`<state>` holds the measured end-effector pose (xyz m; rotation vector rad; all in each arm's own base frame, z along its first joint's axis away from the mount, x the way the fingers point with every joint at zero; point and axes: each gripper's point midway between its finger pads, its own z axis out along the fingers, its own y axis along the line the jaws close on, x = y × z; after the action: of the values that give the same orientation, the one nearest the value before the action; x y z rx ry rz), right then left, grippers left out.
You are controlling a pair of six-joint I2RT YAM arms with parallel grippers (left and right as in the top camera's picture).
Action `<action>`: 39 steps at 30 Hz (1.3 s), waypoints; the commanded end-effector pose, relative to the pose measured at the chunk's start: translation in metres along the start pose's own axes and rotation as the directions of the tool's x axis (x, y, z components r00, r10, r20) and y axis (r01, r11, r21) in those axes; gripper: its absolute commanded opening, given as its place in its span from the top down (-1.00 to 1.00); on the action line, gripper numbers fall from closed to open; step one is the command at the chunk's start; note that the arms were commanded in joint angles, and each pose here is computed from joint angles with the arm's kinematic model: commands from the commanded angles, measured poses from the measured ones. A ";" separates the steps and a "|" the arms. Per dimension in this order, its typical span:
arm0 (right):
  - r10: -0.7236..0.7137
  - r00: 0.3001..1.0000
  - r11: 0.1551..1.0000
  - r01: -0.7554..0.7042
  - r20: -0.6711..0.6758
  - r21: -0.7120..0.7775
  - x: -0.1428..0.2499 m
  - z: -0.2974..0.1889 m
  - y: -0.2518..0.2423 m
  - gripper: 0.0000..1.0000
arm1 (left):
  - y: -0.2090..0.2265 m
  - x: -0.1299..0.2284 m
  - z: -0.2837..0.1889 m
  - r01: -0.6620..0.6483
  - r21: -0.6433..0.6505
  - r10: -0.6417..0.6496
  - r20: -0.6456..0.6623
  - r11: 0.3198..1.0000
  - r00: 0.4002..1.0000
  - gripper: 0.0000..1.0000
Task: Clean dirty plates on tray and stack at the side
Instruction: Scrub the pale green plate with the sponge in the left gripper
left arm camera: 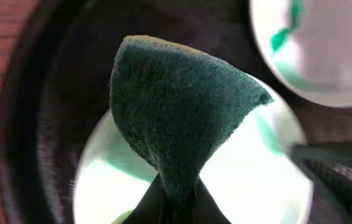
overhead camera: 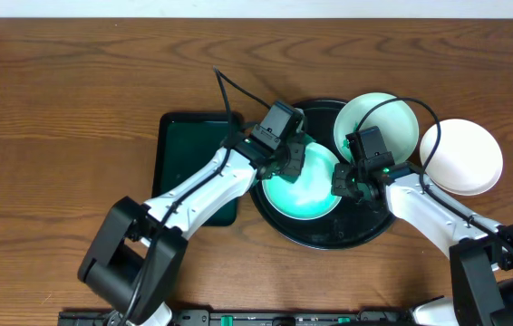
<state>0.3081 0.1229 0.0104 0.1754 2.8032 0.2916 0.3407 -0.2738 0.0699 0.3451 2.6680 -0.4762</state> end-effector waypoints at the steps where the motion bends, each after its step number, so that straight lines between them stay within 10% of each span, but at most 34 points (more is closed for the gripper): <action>1: -0.024 1.000 0.998 0.023 -0.016 -0.057 0.004 -0.001 0.012 0.98 | 0.020 0.002 0.017 0.016 -0.089 -0.016 0.003 0.996 1.000 0.86; 7: -0.024 1.000 0.998 0.023 -0.016 -0.056 0.004 -0.001 0.012 0.98 | 0.022 0.013 0.042 0.015 -0.082 -0.018 -0.036 0.997 0.999 0.86; 20: -0.024 1.000 0.998 0.023 -0.017 -0.056 0.004 -0.001 0.012 0.97 | -0.058 0.009 0.029 0.007 0.363 0.022 -0.075 0.932 0.997 0.86; 29: -0.024 1.000 0.998 0.023 -0.017 -0.056 0.004 -0.001 0.012 0.98 | -0.010 -0.014 -0.006 0.056 0.057 -0.059 0.053 0.997 0.997 0.85; 39: -0.024 1.000 0.998 0.023 -0.016 -0.057 0.004 -0.001 0.012 0.98 | 0.023 0.028 0.019 0.072 -0.098 -0.082 -0.102 0.993 0.991 0.85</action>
<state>0.3078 0.1231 0.0102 0.1756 2.8040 0.2935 0.3286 -0.2643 0.0548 0.2726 2.7651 -0.4444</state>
